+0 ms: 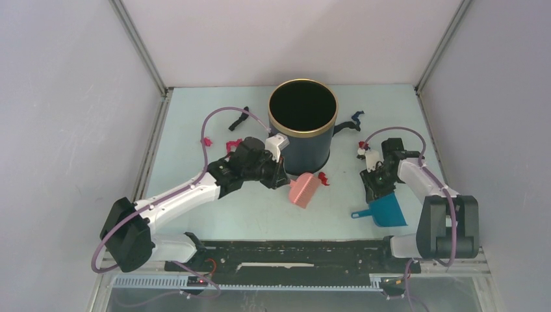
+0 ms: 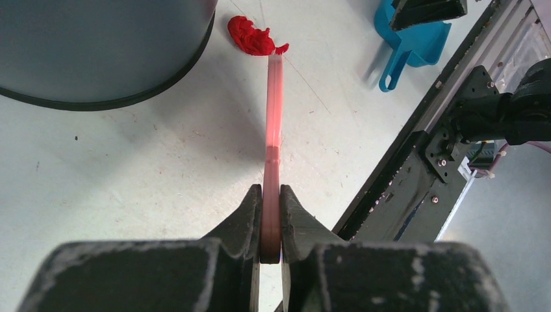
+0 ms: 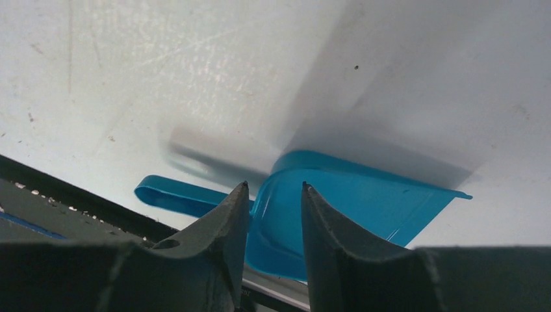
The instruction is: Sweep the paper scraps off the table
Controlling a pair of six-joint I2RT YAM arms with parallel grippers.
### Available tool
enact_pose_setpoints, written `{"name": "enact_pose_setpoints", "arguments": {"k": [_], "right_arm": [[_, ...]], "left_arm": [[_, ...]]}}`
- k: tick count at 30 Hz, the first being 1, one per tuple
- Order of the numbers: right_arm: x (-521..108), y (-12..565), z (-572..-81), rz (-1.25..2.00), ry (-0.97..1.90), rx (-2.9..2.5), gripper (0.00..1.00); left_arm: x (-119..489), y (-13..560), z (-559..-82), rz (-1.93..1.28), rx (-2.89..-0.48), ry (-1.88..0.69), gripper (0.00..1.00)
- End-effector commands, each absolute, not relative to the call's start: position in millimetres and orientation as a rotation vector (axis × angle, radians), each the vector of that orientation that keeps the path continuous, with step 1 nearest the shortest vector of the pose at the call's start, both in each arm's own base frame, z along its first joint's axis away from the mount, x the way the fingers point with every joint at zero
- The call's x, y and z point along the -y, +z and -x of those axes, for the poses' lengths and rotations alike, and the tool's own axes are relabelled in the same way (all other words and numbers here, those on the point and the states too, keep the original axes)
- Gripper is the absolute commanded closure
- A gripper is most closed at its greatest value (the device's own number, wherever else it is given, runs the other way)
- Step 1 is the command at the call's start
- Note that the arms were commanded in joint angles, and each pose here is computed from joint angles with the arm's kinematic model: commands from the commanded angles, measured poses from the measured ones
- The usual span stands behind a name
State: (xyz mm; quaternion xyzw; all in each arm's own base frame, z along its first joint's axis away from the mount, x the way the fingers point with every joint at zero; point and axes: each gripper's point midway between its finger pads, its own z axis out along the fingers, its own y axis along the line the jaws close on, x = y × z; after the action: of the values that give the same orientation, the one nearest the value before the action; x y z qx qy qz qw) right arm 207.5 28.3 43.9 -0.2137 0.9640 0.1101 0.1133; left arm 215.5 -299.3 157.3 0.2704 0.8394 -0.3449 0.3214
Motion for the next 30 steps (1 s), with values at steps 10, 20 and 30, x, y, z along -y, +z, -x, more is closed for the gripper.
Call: {"name": "enact_pose_setpoints", "arguments": {"k": [10, 20, 30], "right_arm": [[-30, 38, -217, 0.622, 0.261, -2.860, 0.70], [-39, 39, -212, 0.735, 0.238, -2.844, 0.87], [-47, 47, -191, 1.020, 0.171, -2.794, 0.97]], "left_arm": [[305, 195, -224, -0.724, -2.082, -0.906, 1.00], [304, 194, -226, -0.723, -2.083, -0.890, 1.00], [298, 199, -230, -0.719, -2.063, -0.843, 1.00]]}}
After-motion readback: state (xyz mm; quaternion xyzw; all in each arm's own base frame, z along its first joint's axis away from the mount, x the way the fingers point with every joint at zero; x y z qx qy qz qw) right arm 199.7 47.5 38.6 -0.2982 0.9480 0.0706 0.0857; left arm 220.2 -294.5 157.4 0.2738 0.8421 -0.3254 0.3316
